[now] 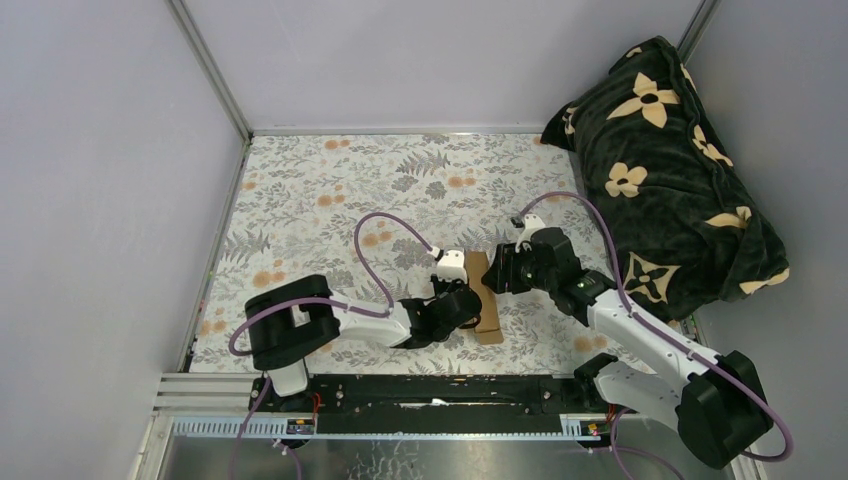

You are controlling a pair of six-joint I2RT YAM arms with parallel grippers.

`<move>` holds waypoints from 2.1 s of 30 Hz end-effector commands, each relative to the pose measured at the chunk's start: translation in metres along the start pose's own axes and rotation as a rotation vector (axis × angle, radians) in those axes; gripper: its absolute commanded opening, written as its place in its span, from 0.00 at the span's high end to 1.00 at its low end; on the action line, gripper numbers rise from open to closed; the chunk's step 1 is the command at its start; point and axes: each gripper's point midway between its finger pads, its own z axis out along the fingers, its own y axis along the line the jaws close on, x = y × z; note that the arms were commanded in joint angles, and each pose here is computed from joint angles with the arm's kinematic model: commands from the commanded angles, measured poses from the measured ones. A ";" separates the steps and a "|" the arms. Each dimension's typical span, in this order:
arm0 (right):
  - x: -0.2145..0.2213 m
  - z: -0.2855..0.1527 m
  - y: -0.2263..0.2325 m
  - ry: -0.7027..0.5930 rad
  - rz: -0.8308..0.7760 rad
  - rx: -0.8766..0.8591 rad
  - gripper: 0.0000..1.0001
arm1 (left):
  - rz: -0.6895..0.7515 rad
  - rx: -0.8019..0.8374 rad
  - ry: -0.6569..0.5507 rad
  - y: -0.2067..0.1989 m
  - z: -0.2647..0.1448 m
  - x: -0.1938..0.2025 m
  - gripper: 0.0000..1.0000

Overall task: Fold the paper box
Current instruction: Close the paper box at the center of the board.

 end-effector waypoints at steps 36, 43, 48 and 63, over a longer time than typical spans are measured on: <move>0.064 0.007 -0.049 0.110 0.185 0.250 0.54 | -0.075 0.159 -0.156 -0.011 -0.014 -0.088 0.84; 0.062 0.008 -0.046 0.115 0.174 0.236 0.54 | -0.046 0.213 -0.210 -0.021 0.001 -0.138 0.87; 0.060 0.009 -0.045 0.117 0.167 0.237 0.54 | -0.018 0.353 -0.213 -0.045 0.012 -0.163 0.90; 0.063 0.012 -0.047 0.123 0.162 0.233 0.54 | -0.094 0.583 -0.107 -0.060 0.034 -0.129 0.90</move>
